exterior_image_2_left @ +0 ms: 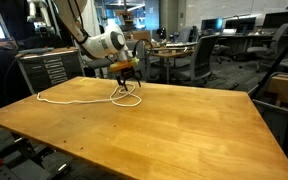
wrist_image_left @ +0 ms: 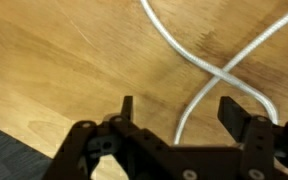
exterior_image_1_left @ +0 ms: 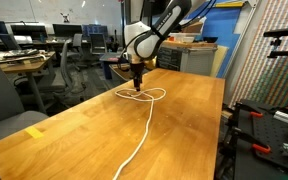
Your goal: Make a knot with the cord
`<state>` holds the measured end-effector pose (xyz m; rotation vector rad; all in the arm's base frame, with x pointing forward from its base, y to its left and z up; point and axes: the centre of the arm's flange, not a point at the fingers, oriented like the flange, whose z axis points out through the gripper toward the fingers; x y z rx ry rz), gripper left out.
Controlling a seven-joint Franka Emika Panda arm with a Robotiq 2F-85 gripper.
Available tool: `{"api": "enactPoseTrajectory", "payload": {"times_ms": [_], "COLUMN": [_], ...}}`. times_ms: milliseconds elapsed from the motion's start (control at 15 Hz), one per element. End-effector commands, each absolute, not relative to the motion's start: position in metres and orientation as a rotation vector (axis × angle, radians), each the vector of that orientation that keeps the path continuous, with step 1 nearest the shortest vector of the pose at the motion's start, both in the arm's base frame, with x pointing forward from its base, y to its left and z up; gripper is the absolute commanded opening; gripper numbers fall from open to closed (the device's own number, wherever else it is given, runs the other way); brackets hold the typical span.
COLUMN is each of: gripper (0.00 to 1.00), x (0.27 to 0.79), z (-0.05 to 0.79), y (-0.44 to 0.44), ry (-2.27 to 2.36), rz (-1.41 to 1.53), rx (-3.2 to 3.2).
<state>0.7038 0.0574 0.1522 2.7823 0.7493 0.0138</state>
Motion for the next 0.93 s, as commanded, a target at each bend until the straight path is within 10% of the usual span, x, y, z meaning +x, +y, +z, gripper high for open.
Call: {"api": "enactPoseTrajectory", "payload": {"times_ms": [0,400,533,867], "gripper": [0.66,0.51,0.27,0.00], "x": [0.7004,0.7014,0.7023,0.7002], "z": [0.1433,0.1410,0.1425,0.1431], "y": [0.0531,0.0575,0.0578,0.0595], "ry": [0.668,0.584,0.560,0.498], "rz": [-0.032,-0.065,-0.070,-0.101], "rx": [2.778,2.811,2.819,2.846]}}
